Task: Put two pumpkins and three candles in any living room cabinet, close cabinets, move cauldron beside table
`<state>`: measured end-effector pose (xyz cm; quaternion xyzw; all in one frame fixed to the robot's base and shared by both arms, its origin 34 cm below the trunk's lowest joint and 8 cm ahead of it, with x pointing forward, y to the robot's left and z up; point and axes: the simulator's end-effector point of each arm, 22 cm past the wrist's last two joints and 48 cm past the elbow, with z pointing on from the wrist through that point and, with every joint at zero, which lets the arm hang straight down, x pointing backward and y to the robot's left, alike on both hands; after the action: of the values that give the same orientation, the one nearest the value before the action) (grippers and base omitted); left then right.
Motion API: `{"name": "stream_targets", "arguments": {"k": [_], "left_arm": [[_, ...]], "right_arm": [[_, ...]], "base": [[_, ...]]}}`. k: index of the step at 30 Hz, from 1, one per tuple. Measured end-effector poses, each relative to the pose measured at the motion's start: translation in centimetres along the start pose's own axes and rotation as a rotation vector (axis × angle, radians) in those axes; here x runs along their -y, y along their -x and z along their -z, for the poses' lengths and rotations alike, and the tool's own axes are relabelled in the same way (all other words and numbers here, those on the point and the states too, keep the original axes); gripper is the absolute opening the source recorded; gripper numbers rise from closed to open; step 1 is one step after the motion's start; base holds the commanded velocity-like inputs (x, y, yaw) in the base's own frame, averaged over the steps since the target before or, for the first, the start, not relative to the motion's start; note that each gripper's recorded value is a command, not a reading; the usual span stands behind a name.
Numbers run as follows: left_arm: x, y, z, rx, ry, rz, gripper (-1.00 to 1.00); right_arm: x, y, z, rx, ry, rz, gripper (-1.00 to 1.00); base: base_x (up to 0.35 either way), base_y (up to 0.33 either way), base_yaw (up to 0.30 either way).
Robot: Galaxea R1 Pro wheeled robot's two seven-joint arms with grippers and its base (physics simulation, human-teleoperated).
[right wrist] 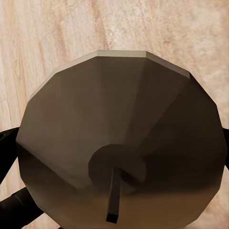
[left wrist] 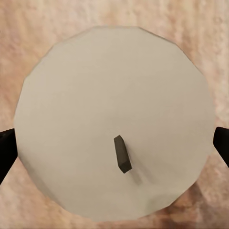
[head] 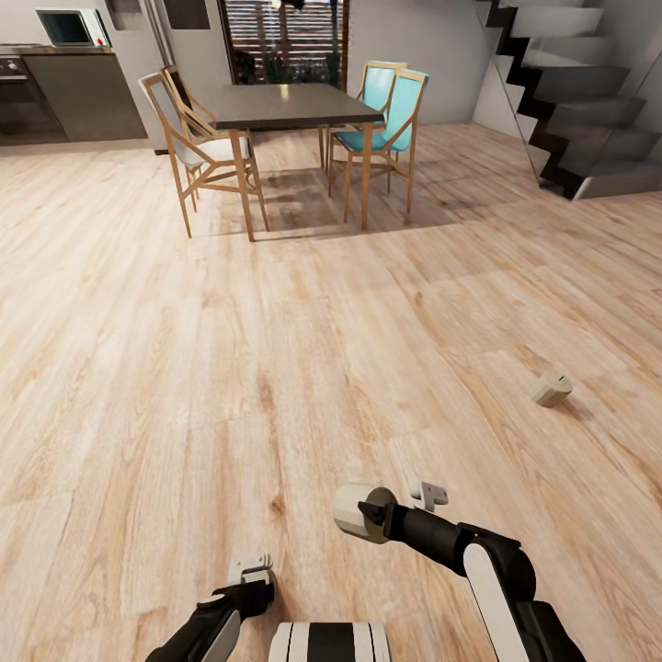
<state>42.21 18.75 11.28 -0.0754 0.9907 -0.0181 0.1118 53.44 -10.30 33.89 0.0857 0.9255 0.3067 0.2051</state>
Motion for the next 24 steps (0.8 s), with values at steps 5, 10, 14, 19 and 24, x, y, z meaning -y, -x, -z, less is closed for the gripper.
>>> {"name": "stream_targets", "arguments": {"k": [5,10,14,19,24], "left_arm": [[-0.02,-0.01,0.00,0.000,0.000,0.000,-1.00],[-0.03,-0.01,0.00,0.000,0.000,0.000,-1.00],[-0.06,-0.02,-0.01,0.000,0.001,0.001,-1.00],[-0.07,-0.05,-0.01,-0.001,0.002,0.000,-1.00],[-0.17,0.00,-0.01,-0.001,0.002,0.002,-1.00]], "right_arm": [[0.00,0.00,0.00,0.000,0.000,0.000,-1.00],[0.02,0.01,0.01,0.000,0.000,0.000,-1.00],[0.05,0.01,0.01,0.000,-0.001,0.000,-1.00],[0.01,-0.01,0.00,0.000,0.000,0.000,-1.00],[0.04,-0.05,-0.02,-0.001,-0.001,0.000,-1.00]], "base": [[0.000,0.000,0.000],[0.000,0.000,0.000],[0.000,0.000,0.000],[0.000,0.000,0.000],[0.000,0.000,0.000]]}}
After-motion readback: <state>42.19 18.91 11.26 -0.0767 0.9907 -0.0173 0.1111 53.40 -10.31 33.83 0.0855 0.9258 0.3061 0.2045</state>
